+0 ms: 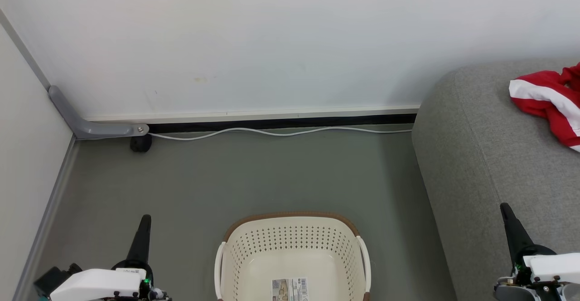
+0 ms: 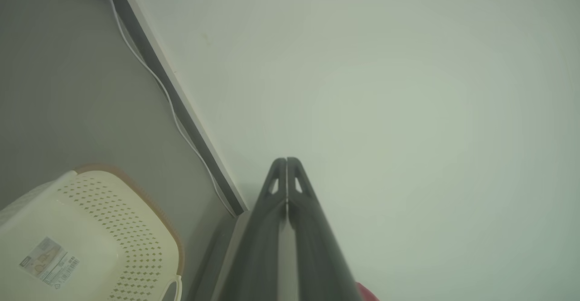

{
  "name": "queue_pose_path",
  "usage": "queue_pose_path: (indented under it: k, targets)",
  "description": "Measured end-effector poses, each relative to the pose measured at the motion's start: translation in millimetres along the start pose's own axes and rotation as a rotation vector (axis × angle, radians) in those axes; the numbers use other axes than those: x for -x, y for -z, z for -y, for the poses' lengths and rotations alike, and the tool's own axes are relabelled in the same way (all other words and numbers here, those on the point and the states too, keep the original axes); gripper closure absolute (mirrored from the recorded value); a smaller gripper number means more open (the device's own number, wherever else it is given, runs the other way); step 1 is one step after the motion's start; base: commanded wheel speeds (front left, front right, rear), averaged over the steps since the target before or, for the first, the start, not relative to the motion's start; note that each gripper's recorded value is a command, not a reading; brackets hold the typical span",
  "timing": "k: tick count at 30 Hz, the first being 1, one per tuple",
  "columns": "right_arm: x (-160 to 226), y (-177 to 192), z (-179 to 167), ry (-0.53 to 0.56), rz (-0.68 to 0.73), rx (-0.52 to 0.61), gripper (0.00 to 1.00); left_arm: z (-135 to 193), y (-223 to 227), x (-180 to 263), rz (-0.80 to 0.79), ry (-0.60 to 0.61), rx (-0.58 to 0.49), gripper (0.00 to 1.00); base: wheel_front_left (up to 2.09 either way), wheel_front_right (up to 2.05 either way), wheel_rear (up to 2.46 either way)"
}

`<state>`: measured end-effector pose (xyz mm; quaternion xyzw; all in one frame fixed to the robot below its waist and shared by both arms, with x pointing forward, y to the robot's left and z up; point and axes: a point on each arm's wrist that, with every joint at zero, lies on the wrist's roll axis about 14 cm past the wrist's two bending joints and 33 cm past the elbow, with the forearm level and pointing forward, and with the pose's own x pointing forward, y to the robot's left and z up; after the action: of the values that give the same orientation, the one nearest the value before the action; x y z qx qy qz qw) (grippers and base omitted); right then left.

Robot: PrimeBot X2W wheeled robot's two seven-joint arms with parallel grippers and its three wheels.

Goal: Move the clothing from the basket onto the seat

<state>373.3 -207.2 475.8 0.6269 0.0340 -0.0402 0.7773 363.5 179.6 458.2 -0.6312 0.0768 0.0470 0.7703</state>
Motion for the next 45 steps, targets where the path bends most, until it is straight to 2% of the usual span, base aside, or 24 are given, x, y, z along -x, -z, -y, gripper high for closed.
queue_pose_path:
  k: [20,45]
  targets:
    - [-2,-1,-5,-0.023,0.012,-0.212,1.00,19,-11,-6,0.008,0.086,0.203,1.00,0.00,0.00,0.00]
    - [-1,1,-5,-0.024,0.010,-0.225,1.00,19,-12,-6,0.009,0.086,0.209,1.00,0.00,0.00,0.00]
